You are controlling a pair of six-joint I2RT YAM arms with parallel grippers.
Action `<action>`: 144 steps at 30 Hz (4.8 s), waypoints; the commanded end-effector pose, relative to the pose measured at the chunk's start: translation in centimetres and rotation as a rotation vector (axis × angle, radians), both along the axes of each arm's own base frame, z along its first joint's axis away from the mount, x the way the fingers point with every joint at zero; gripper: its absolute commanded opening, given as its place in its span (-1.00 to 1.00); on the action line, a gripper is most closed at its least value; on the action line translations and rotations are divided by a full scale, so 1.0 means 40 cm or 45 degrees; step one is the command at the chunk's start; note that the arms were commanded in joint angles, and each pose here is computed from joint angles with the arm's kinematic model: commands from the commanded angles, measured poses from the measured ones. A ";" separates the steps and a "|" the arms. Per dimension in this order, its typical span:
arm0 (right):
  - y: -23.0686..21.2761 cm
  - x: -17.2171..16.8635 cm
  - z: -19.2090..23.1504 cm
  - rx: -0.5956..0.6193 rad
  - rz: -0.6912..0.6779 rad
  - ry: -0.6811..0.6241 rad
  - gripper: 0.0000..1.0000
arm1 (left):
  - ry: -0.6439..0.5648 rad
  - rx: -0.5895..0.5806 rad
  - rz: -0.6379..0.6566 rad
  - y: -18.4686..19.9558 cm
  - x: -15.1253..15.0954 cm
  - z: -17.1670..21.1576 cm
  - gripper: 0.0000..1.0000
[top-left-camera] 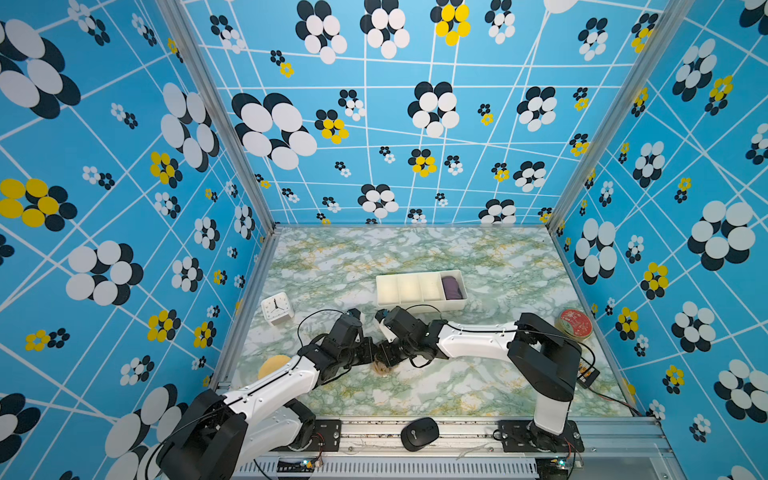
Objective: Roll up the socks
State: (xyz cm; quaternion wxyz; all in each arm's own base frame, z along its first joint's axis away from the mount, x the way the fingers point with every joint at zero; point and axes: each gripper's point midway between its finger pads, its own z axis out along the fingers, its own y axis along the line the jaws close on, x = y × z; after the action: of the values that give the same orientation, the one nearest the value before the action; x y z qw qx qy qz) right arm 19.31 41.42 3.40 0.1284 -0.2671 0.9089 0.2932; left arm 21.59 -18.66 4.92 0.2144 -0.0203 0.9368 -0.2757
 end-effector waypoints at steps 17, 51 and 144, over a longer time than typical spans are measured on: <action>-0.225 -0.097 -0.162 -0.327 -0.076 0.268 -0.58 | 0.128 0.218 -0.183 -0.050 -0.063 -0.070 -1.00; -0.187 -0.052 -0.103 -0.115 -0.096 0.281 -0.41 | 0.140 0.296 -0.247 -0.064 -0.122 -0.092 -1.00; -0.400 -0.032 -0.193 -0.363 -0.577 0.237 -1.00 | -0.164 0.161 -0.207 -0.238 0.020 0.045 -0.78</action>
State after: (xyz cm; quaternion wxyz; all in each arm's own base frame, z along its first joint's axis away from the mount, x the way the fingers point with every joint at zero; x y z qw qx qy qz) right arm 22.03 32.59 3.40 0.1555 -0.0716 0.9375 0.3030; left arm 21.29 -27.69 5.90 0.2256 0.0895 0.9420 -0.2316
